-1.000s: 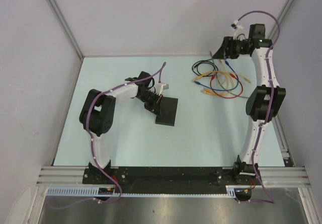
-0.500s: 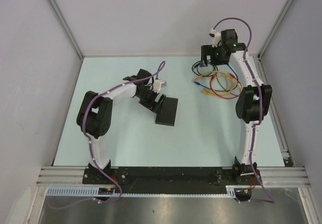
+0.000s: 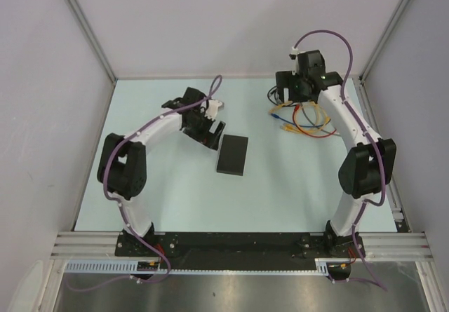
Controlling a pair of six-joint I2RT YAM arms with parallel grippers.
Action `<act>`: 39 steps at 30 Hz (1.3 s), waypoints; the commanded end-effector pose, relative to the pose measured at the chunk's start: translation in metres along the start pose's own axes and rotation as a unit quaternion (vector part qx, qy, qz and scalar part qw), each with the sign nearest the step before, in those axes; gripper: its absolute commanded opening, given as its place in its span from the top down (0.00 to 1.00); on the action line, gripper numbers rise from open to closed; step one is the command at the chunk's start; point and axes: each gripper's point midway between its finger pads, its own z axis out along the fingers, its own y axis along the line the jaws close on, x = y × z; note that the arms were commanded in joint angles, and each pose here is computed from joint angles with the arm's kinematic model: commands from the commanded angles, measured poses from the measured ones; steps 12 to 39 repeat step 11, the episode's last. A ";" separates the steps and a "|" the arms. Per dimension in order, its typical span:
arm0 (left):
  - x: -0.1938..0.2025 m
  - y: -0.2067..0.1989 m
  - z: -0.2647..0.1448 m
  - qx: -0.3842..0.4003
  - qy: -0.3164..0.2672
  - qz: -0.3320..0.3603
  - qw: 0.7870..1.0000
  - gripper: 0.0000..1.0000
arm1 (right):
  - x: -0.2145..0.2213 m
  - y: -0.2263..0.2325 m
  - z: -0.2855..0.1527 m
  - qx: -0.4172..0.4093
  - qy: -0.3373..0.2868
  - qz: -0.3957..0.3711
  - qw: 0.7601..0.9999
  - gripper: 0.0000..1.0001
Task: Pull the plug from the switch port
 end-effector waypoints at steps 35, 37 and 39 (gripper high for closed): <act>-0.139 0.105 -0.132 -0.075 -0.215 -0.091 0.970 0.00 | -0.060 -0.032 -0.022 0.041 -0.086 0.038 0.995 0.00; -0.139 0.105 -0.132 -0.075 -0.215 -0.091 0.970 0.00 | -0.060 -0.032 -0.022 0.041 -0.086 0.038 0.995 0.00; -0.139 0.105 -0.132 -0.075 -0.215 -0.091 0.970 0.00 | -0.060 -0.032 -0.022 0.041 -0.086 0.038 0.995 0.00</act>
